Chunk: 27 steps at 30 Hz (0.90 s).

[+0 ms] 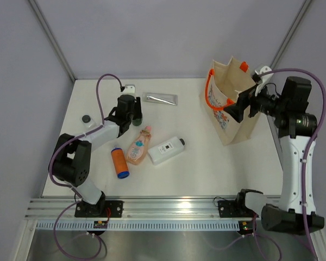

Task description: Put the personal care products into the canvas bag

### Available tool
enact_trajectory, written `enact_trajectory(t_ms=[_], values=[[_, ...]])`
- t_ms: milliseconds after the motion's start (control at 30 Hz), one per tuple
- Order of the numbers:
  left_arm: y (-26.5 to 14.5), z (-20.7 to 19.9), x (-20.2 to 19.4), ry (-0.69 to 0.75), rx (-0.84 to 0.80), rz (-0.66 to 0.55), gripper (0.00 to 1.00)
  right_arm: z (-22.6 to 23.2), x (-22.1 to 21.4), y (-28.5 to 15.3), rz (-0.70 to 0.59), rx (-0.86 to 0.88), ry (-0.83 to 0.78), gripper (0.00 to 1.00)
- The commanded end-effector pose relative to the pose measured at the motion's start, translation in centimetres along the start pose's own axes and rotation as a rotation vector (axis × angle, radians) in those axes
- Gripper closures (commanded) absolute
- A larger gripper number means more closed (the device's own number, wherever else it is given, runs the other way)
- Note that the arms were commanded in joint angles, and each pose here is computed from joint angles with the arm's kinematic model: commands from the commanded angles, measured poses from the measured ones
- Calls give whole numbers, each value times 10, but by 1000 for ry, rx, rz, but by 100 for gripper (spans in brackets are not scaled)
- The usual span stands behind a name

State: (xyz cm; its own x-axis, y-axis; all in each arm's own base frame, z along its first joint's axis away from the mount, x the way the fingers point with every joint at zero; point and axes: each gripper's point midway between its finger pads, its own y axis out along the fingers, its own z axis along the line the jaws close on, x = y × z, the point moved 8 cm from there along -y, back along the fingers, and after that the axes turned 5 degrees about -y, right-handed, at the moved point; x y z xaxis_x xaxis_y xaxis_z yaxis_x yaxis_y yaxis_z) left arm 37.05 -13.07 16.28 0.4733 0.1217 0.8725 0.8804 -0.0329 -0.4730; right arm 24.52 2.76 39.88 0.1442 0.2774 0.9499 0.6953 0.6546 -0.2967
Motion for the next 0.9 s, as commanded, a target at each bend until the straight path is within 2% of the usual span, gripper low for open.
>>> enact_trajectory(t_ms=[0,67,200,267,333,367,467,500,600,633,667,700,733,767,833,867], values=[[11,-15,28,-2,-100,-98,52,24,-19,3,-70,114,0,1],[13,-16,29,8,-106,-106,59,30,-39,7,-68,134,12,0],[7,-17,42,24,-136,-139,94,41,-61,7,-58,150,27,1],[-7,-20,57,38,-184,-183,96,43,-71,9,-38,177,16,1],[-23,-29,68,56,-301,-209,99,53,-77,7,-29,265,12,0],[-42,-38,79,76,-418,-239,99,52,-78,9,-42,295,-52,1],[-79,-50,101,97,-604,-301,100,60,-81,13,-82,428,-80,0],[-94,-58,103,113,-723,-297,100,65,-81,18,-80,473,-76,1],[-133,-73,112,85,-947,-306,100,72,-82,34,-26,519,-73,0],[-142,-77,115,74,-998,-324,100,79,-73,48,-52,550,-128,0],[-151,-83,111,22,-1059,-291,100,86,-77,54,-24,550,-30,1],[-163,-88,109,16,-1147,-272,100,80,-66,65,-84,501,-89,1],[-174,-97,108,-27,-1213,-264,100,83,-60,71,-107,484,-69,1],[-180,-100,106,-49,-1250,-254,100,87,-62,74,-95,468,53,1],[-193,-109,95,-113,-1352,-237,100,84,-46,82,-185,436,27,0],[-194,-112,90,-135,-1373,-231,100,86,-46,85,-174,422,130,1]])
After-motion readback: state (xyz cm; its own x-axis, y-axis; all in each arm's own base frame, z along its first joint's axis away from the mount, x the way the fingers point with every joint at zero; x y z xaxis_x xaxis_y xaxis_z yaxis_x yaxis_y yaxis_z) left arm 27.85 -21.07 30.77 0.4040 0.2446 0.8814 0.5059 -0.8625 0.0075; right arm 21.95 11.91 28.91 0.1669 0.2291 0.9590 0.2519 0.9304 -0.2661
